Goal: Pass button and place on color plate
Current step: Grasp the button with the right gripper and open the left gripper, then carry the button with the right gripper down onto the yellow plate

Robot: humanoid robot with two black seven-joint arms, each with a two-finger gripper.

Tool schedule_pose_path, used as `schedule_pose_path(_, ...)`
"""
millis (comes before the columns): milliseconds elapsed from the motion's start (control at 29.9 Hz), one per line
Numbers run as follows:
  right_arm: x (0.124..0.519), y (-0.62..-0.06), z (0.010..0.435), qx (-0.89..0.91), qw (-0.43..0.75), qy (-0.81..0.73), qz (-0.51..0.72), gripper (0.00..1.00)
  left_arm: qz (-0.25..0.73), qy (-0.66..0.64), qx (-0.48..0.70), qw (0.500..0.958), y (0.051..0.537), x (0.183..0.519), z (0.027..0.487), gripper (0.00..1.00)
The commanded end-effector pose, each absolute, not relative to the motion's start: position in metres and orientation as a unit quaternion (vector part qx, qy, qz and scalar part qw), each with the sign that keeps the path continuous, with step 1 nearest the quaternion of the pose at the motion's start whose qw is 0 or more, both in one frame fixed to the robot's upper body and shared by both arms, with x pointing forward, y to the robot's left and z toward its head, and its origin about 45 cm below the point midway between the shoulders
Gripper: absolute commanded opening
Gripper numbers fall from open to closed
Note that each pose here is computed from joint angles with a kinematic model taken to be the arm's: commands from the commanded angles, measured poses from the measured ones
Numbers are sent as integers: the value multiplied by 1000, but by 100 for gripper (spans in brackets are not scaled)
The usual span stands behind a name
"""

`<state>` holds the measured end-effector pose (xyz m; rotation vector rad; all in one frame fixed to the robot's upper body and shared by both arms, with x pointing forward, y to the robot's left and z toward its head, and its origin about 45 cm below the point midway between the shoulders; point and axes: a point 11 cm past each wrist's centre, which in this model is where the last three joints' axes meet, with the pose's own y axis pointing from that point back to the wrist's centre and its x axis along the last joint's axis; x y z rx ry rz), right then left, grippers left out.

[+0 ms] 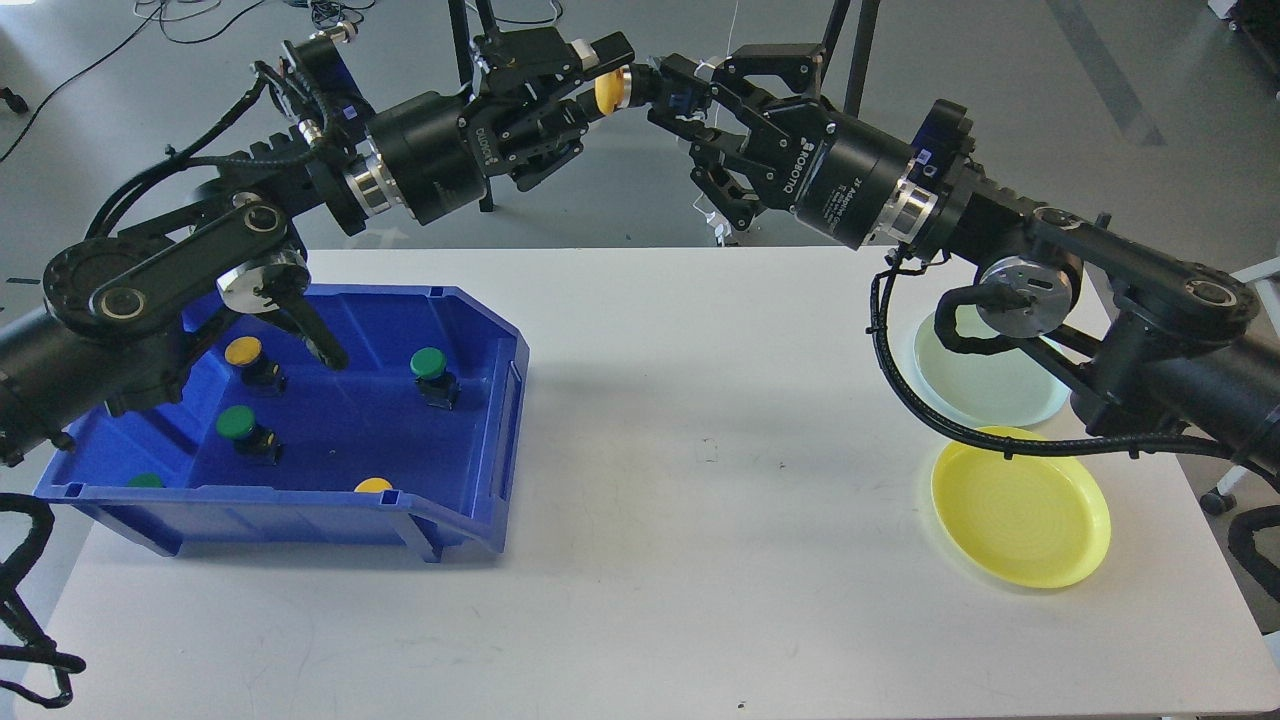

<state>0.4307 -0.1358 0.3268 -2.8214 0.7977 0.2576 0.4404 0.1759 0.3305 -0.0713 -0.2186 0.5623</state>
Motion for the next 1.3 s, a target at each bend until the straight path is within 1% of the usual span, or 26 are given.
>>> schedule_pose_path(0, 431, -138, 326, -954, 96, 271, 87, 2, 282, -103, -38, 953, 177, 443, 330, 73)
schedule_pose_path(100, 430, -143, 324, -953, 96, 275, 89, 1, 284, -103, -39, 953, 178, 443, 330, 75)
schedule_pose_path(167, 432, -160, 325, -948, 96, 291, 86, 1, 284, -102, -40, 952, 178, 443, 330, 76)
schedule_pose_path(268, 434, -210, 315, -929, 103, 343, 94, 0, 286, -96, -46, 952, 177, 443, 330, 78)
schedule_pose_path(335, 431, -254, 309, -905, 127, 392, 103, 0, 289, -92, -50, 952, 178, 444, 330, 80)
schedule_pose_path(401, 420, -297, 296, -877, 155, 439, 119, 0, 293, -91, -49, 951, 180, 445, 330, 81)
schedule_pose_path(468, 401, -335, 279, -846, 172, 486, 136, 0, 295, -90, -48, 950, 182, 446, 328, 82)
schedule_pose_path(602, 345, -380, 239, -794, 174, 554, 177, 0, 295, -89, -50, 950, 180, 446, 329, 83)
schedule_pose_path(770, 277, -394, 187, -739, 140, 613, 242, 0, 295, -89, -49, 950, 180, 447, 329, 84)
schedule_pose_path(903, 244, -398, 149, -676, 101, 669, 290, 0, 295, -89, -49, 950, 180, 447, 329, 84)
schedule_pose_path(1004, 232, -401, 127, -612, 109, 705, 342, 0, 295, -88, -50, 950, 180, 447, 328, 84)
schedule_pose_path(1104, 227, -404, 117, -576, 109, 722, 369, 0, 294, -88, -51, 950, 179, 446, 329, 84)
schedule_pose_path(1238, 224, -394, 105, -565, 76, 722, 393, 1, 295, -88, -50, 950, 180, 447, 329, 84)
schedule_pose_path(1271, 223, -392, 101, -562, 62, 720, 402, 2, 295, -88, -50, 950, 180, 447, 329, 84)
